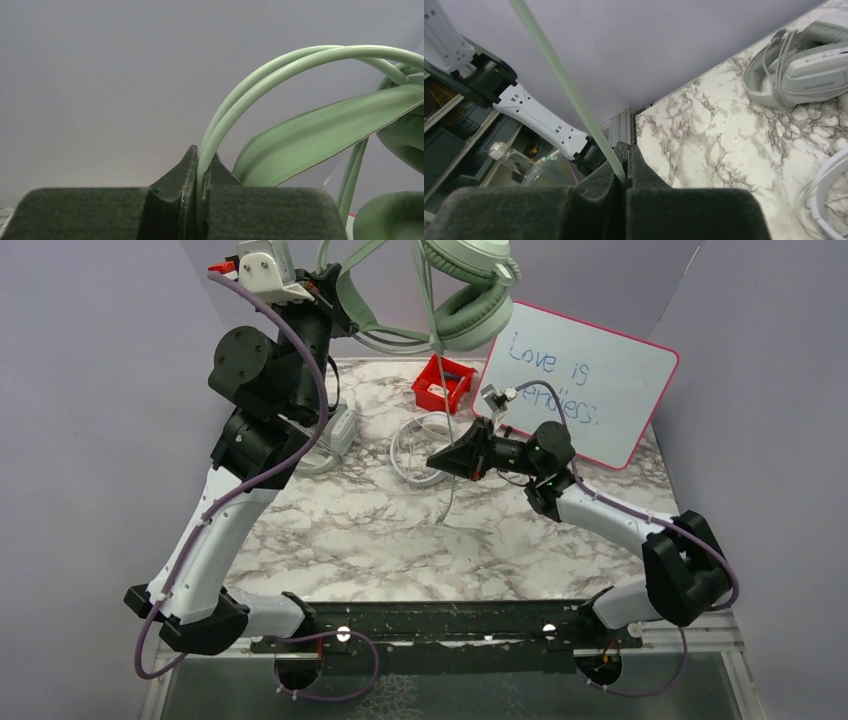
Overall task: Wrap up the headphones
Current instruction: Wrap the headphones cable around the headphones.
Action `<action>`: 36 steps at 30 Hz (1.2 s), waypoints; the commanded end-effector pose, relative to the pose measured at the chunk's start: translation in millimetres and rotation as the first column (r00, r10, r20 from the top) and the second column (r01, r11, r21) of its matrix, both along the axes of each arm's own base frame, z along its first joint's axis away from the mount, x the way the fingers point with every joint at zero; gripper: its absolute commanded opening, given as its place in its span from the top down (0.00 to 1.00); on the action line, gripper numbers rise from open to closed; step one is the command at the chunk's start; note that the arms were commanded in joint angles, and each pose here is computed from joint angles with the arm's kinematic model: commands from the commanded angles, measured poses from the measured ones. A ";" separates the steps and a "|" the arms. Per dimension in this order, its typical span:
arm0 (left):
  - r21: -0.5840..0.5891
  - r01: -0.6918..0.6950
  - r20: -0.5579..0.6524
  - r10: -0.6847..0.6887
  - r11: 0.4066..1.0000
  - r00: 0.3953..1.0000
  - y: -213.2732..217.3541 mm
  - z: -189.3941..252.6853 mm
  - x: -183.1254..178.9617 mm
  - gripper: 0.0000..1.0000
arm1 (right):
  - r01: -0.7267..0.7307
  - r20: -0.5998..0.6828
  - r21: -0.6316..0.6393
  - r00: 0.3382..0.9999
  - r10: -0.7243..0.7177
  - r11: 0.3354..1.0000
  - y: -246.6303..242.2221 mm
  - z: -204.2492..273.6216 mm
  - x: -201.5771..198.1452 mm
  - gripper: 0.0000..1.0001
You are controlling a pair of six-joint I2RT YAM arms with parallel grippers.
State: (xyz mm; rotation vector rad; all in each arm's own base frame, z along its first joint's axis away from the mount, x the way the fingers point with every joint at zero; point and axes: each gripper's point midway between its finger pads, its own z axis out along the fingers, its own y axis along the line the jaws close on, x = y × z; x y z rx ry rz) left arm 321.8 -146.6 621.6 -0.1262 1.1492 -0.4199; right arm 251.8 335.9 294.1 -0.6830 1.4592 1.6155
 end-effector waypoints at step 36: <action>0.488 -0.341 -0.270 0.510 0.804 0.816 72.7 -197.0 74.8 1.00 | 0.536 0.322 -0.543 0.844 -0.429 0.646 -100.4 52.6 -22.7 0.93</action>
